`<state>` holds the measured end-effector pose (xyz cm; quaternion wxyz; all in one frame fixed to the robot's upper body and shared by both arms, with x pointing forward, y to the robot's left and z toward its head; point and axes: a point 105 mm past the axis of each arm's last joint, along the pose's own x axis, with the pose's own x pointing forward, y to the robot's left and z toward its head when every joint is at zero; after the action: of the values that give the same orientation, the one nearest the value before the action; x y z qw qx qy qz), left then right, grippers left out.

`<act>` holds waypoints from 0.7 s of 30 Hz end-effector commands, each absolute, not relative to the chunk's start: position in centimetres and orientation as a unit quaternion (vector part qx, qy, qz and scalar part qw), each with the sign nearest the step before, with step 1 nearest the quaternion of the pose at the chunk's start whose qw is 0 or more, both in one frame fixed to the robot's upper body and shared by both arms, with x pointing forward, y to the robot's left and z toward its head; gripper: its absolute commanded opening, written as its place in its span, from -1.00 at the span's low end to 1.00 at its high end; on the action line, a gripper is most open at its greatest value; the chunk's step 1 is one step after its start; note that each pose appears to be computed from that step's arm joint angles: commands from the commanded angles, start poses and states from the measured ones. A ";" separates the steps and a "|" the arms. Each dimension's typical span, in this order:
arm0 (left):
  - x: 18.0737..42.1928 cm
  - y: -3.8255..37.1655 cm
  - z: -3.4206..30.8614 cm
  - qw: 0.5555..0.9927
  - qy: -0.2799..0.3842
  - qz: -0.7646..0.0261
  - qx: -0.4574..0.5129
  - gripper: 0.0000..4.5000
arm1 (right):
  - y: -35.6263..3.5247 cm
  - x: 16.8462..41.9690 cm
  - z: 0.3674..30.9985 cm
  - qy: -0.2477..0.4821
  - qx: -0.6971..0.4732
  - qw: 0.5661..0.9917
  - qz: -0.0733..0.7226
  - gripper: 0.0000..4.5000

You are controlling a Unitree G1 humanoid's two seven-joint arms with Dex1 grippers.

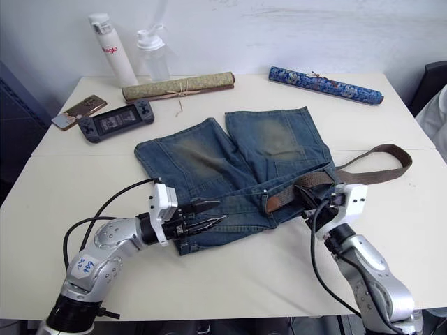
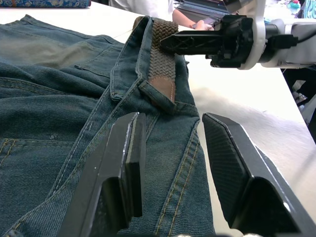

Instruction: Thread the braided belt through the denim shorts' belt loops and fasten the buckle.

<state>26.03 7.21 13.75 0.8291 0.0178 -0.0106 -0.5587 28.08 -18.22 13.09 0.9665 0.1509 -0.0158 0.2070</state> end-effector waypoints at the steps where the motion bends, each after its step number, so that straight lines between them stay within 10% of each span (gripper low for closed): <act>1: 25.8 7.1 15.3 0.826 -0.039 -0.562 0.020 -0.08 | -17.7 27.8 13.6 -0.042 0.141 0.965 0.217 -1.00; 21: 25.8 7.1 15.0 0.828 -0.023 -0.560 0.018 -0.08 | -17.3 28.9 13.4 -0.111 -0.015 0.980 0.162 -1.00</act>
<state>26.13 7.27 13.42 0.8320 0.0083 0.0071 -0.5547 29.15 -17.77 12.72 0.9834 -0.0015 -0.0903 0.1574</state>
